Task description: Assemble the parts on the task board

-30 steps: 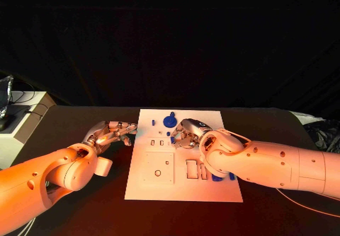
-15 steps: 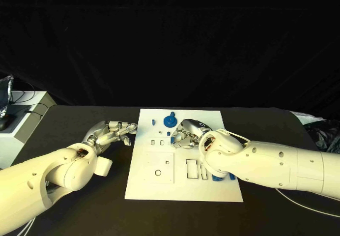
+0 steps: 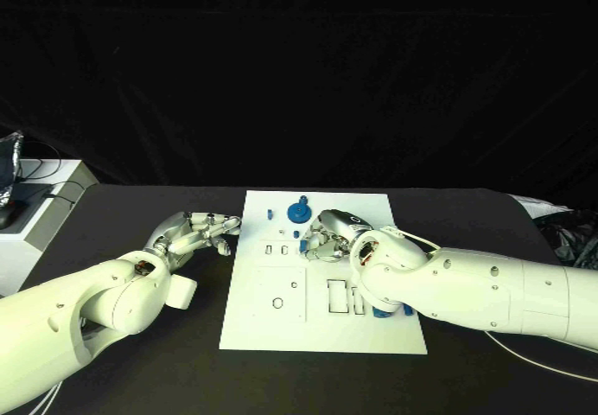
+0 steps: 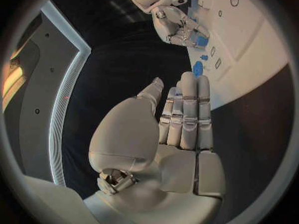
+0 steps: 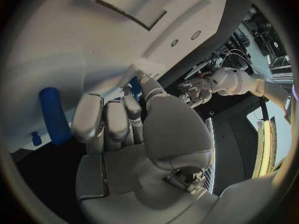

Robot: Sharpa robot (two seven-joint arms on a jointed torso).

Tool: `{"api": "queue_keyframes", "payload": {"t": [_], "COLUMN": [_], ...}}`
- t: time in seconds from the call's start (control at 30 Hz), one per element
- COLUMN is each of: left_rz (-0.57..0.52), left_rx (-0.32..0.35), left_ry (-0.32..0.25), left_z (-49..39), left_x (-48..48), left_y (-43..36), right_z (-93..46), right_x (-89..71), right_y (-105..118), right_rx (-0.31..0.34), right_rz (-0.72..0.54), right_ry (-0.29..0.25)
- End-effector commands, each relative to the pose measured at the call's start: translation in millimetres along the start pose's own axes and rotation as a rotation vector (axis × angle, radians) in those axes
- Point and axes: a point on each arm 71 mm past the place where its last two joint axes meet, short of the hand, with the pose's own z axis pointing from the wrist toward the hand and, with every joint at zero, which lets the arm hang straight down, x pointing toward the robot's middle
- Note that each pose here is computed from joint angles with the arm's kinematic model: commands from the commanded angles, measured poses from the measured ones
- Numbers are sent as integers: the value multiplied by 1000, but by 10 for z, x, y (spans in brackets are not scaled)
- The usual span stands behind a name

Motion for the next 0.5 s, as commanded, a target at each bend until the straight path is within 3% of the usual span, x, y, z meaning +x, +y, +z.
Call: {"api": "queue_keyframes", "payload": {"t": [0.03, 0.5], "left_rz": [-9, -8], "left_rx": [4, 2], "left_ry": [17, 14], "left_z": [1, 0], "left_x": [20, 14], "left_y": [-3, 8], "right_z": [-7, -83], "right_x": [0, -89], "right_y": [-4, -30], "right_rx": [-9, -50], "right_rz": [-4, 58], "right_ry": [-5, -92]}}
